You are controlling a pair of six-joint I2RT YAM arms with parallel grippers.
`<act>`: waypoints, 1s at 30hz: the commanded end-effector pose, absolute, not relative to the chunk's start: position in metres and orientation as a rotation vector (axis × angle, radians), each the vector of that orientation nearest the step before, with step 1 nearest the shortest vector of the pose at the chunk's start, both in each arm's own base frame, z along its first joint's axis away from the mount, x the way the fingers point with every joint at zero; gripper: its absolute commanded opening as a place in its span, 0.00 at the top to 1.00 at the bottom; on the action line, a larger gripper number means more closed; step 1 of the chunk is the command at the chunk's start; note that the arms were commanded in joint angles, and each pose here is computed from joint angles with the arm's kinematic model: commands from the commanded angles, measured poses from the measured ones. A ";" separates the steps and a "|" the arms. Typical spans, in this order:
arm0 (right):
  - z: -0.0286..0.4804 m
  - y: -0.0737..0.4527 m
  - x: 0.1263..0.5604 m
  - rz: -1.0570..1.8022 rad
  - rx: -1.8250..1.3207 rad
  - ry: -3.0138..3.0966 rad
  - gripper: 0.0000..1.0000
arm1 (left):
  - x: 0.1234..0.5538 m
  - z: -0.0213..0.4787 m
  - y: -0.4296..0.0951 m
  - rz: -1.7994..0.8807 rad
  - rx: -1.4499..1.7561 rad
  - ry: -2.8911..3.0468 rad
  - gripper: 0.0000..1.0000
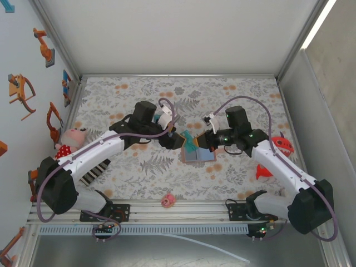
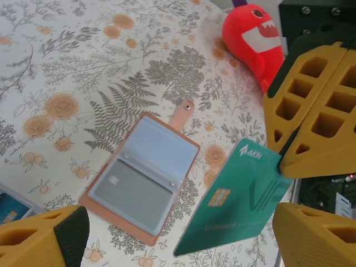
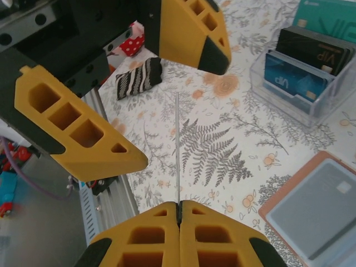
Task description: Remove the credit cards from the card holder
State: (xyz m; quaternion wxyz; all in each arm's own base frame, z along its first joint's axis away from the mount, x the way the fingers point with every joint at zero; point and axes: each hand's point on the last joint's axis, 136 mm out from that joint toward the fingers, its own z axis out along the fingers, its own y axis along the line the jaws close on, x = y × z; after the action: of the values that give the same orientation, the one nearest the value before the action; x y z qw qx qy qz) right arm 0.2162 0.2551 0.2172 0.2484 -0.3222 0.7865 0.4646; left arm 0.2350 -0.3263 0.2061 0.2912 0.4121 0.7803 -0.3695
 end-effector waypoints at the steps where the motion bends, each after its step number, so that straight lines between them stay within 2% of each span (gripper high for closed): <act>1: 0.228 0.262 0.204 1.301 -0.993 2.088 1.00 | 0.222 0.220 -0.328 -1.042 1.198 2.015 0.21; 4: 0.230 0.263 0.203 1.298 -1.025 2.079 1.00 | 0.215 0.223 -0.330 -1.085 1.225 1.998 0.32; 6: 0.231 0.264 0.203 1.300 -1.036 2.073 1.00 | 0.213 0.222 -0.331 -1.101 1.240 1.998 0.34; 9: 0.233 0.266 0.203 1.306 -1.049 2.061 1.00 | 0.209 0.221 -0.330 -1.115 1.259 1.995 0.46; 18: 0.234 0.267 0.208 1.286 -1.041 2.059 1.00 | 0.203 0.224 -0.331 -1.149 1.289 1.975 0.95; 19: 0.233 0.266 0.211 1.266 -1.026 2.069 0.97 | 0.202 0.225 -0.330 -1.150 1.288 1.973 0.96; 22: 0.231 0.263 0.217 1.215 -0.983 2.097 0.74 | 0.202 0.229 -0.329 -1.141 1.270 1.967 0.98; 23: 0.231 0.262 0.218 1.205 -0.972 2.099 0.69 | 0.203 0.230 -0.328 -1.133 1.259 1.970 0.98; 25: 0.231 0.260 0.220 1.186 -0.945 2.106 0.62 | 0.205 0.235 -0.325 -1.113 1.227 1.960 0.98; 29: 0.236 0.255 0.223 1.153 -0.875 2.097 0.56 | 0.213 0.248 -0.315 -1.041 1.114 1.931 0.98; 30: 0.238 0.254 0.223 1.151 -0.854 2.086 0.47 | 0.215 0.253 -0.312 -1.026 1.080 1.914 0.98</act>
State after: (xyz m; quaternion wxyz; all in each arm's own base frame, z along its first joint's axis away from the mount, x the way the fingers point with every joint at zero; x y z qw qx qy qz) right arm 0.2196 0.2555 0.2244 0.2649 -0.3345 0.7919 0.4369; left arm 0.2067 -0.3188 0.2301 0.2964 0.4446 0.7435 -0.4021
